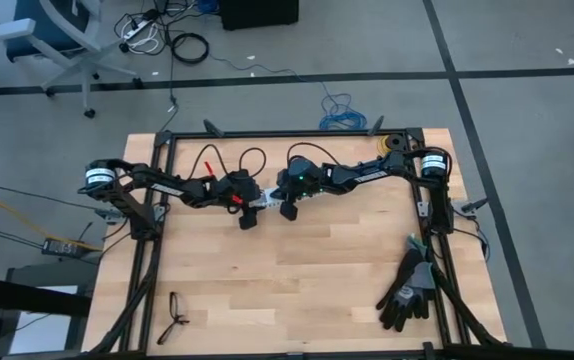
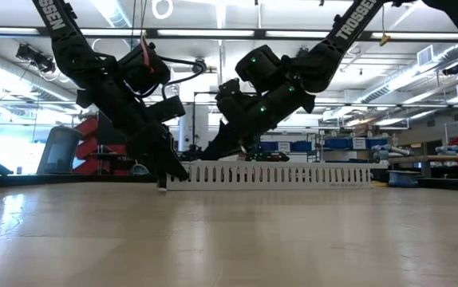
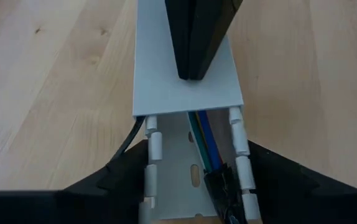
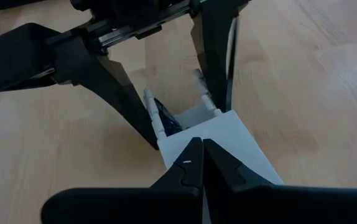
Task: Ziptie cables
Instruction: Close the white cable duct with the white cable duct cover
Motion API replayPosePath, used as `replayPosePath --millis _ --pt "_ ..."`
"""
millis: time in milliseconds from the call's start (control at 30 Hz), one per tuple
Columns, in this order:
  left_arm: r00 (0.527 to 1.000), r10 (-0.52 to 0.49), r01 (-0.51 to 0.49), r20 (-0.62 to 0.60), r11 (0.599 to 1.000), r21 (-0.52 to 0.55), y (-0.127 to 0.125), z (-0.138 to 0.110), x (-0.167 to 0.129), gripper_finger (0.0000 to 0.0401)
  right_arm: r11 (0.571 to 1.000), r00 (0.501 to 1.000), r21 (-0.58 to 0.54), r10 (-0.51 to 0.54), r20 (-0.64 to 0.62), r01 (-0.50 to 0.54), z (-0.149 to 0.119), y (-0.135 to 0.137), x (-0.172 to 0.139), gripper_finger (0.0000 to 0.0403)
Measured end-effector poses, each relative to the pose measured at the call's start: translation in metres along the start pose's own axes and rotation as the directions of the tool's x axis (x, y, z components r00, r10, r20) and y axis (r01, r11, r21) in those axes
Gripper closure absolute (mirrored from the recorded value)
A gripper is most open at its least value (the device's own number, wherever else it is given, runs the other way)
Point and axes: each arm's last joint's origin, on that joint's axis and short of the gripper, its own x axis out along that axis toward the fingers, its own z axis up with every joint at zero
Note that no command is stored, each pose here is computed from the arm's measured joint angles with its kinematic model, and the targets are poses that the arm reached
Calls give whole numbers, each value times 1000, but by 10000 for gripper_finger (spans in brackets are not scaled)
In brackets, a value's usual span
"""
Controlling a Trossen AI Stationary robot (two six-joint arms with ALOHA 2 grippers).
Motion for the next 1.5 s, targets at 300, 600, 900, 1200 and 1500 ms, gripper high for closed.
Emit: replayPosePath --millis 300,600,900,1200,1500 --pt "1000 3 -2 21 999 -40 1 5 -2 103 1000 1000 5 0 -2 0 0 0 0 403" --pt "1000 -3 3 9 1000 -20 0 11 -28 103 1000 1000 5 7 -2 -7 -1 0 0 403" --pt "998 -7 11 59 997 -75 -6 -11 -31 103 1000 1000 6 10 2 -10 0 0 0 403" --pt "998 -9 16 63 993 -113 -8 -22 -31 103 1000 1000 13 9 2 -9 0 0 0 403" --pt "999 -11 17 49 993 -116 -9 -28 -23 104 1000 1000 15 7 7 -7 0 0 0 403"
